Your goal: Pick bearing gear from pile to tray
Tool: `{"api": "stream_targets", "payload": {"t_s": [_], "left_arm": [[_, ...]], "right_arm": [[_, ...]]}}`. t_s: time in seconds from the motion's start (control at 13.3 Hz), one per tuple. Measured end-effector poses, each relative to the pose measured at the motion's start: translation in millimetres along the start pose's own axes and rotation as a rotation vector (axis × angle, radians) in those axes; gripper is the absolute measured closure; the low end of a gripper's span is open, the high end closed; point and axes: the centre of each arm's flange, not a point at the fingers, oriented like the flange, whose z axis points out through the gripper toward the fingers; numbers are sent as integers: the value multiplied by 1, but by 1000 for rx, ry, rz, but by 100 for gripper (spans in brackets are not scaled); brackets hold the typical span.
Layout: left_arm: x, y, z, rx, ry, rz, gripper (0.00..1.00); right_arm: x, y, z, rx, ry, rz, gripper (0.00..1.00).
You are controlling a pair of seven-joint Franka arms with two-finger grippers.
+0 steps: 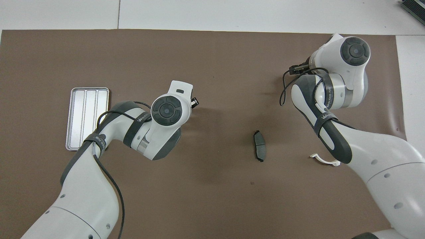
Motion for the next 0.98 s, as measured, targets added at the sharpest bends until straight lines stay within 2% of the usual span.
{"api": "stream_targets", "payload": {"t_s": [0.38,0.45,0.53,0.6,0.68,0.75,0.83,0.9,0.98], "left_arm": [[16,0,-14,13,7,3,76],[31,-5,-29,15,15,4,76],[51,-18,-50,23,22,4,76],[73,-35,-72,28,20,2,76],[96,-58,-96,22,1,9,76],[115,-81,-114,18,-23,27,76],[134,-106,-126,17,-49,50,76],[153,-134,-132,12,-74,78,76],[170,-161,-131,4,-89,101,76]], "right_arm": [[-9,-1,10,4,-44,2,32],[-9,-1,9,6,-45,3,37],[-10,-1,9,7,-46,4,37],[-10,-2,8,8,-45,5,44],[-10,-1,8,9,-46,6,45],[-10,-2,7,9,-45,6,52],[-10,-2,7,9,-45,6,52],[-10,-2,7,10,-44,6,58],[-10,-2,7,9,-44,7,59]]}}
